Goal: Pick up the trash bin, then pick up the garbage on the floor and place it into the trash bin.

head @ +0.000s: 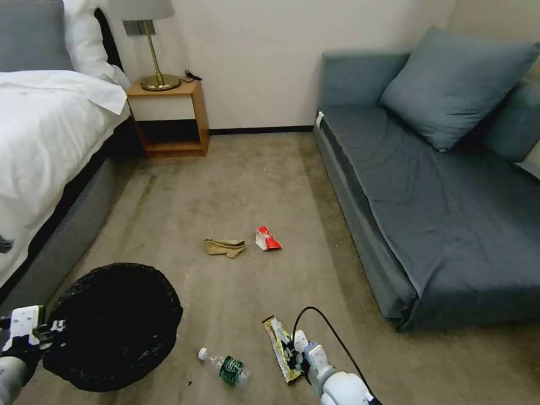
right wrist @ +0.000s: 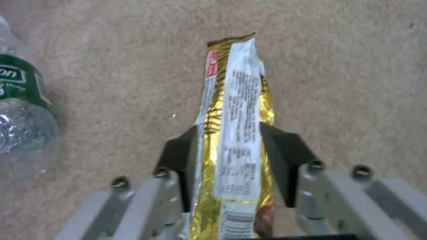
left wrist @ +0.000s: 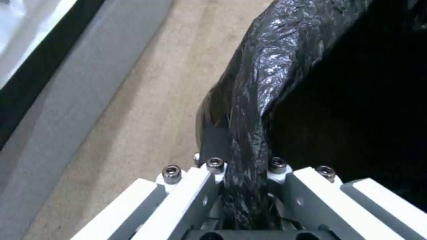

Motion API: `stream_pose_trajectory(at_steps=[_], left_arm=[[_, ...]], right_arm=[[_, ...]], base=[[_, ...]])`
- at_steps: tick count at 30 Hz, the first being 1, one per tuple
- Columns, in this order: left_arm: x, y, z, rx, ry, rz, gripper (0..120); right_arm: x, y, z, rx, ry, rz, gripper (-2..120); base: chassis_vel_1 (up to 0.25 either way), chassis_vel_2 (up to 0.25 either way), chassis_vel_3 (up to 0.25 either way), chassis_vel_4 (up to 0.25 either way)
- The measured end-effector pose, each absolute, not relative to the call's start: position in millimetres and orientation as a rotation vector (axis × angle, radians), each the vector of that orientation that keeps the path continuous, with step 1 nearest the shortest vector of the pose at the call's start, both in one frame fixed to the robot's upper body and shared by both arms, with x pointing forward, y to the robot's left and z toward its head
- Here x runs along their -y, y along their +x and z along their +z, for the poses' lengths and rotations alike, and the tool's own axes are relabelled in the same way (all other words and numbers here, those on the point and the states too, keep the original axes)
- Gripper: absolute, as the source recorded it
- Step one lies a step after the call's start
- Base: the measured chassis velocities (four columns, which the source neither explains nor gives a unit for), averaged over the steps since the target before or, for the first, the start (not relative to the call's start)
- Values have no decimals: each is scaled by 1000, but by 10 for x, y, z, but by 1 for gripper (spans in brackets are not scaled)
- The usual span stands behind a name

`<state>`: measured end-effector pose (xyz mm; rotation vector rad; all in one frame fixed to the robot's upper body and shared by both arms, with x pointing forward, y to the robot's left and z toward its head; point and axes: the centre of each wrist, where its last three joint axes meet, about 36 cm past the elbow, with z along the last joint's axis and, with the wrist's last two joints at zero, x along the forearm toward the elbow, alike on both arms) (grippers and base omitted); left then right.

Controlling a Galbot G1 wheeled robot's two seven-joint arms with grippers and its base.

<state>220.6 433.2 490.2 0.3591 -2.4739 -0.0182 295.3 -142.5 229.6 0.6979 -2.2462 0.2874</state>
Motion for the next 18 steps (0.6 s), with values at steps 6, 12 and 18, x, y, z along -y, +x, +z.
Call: stream_pose_trajectory(at_steps=[6,12,18], left_arm=[[-4342,2189,4899,2468,365,-20,3],[-4358,2183,4895,2467,373,-19,3],[-4364,2179,4874,2462,378,-14,3]], right_arm=[[1417,3219,2419,2202,691,259,58],[1338,3519,2445,2106,653,287,83],[1214,3630,2380,2030,643,285,99]], base=[[0,0,0,0],[0,0,0,0],[0,0,0,0]])
